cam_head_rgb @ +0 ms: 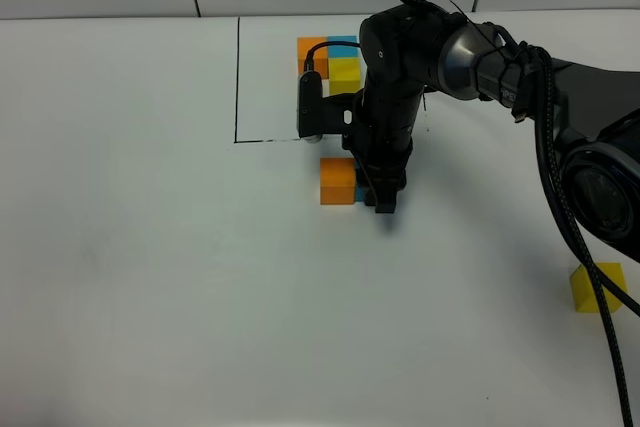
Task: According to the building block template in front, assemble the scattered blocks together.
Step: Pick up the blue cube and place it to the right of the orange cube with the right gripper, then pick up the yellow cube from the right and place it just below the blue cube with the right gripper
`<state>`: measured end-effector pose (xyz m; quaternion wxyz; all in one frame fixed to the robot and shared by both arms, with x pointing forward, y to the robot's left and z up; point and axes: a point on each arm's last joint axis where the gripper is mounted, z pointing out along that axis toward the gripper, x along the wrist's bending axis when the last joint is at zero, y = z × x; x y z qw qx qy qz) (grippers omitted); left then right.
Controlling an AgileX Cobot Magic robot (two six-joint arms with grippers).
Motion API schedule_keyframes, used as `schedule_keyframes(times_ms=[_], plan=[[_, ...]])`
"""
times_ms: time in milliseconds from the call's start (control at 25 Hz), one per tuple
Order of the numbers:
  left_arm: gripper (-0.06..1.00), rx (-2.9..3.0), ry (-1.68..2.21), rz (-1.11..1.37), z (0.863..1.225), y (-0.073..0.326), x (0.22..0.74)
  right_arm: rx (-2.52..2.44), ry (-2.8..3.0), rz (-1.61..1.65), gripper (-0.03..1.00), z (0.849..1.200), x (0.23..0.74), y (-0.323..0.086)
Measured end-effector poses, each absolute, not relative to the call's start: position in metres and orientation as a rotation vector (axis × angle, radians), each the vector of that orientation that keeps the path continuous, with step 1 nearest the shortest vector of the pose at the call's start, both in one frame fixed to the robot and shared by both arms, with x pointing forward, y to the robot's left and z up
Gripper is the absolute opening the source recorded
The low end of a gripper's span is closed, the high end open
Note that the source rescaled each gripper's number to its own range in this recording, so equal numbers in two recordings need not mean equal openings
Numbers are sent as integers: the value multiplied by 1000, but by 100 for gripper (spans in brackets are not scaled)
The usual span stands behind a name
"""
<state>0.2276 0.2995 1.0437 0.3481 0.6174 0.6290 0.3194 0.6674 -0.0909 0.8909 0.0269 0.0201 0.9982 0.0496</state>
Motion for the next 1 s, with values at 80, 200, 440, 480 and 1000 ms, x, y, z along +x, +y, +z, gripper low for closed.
schedule_keyframes(times_ms=[80, 200, 440, 480, 1000], plan=[[80, 1601, 1631, 828, 1044, 299, 228, 63, 3102, 148, 29, 891, 666, -91], [80, 1601, 1631, 828, 1044, 299, 228, 60, 3106, 146, 58, 891, 665, -90], [80, 1600, 1631, 828, 1044, 299, 228, 170, 3107, 134, 90, 899, 667, -100], [80, 1600, 1631, 828, 1044, 299, 228, 232, 3102, 135, 90, 903, 669, -107], [80, 1599, 1631, 828, 1044, 299, 228, 1282, 2739, 188, 91, 968, 617, -243]])
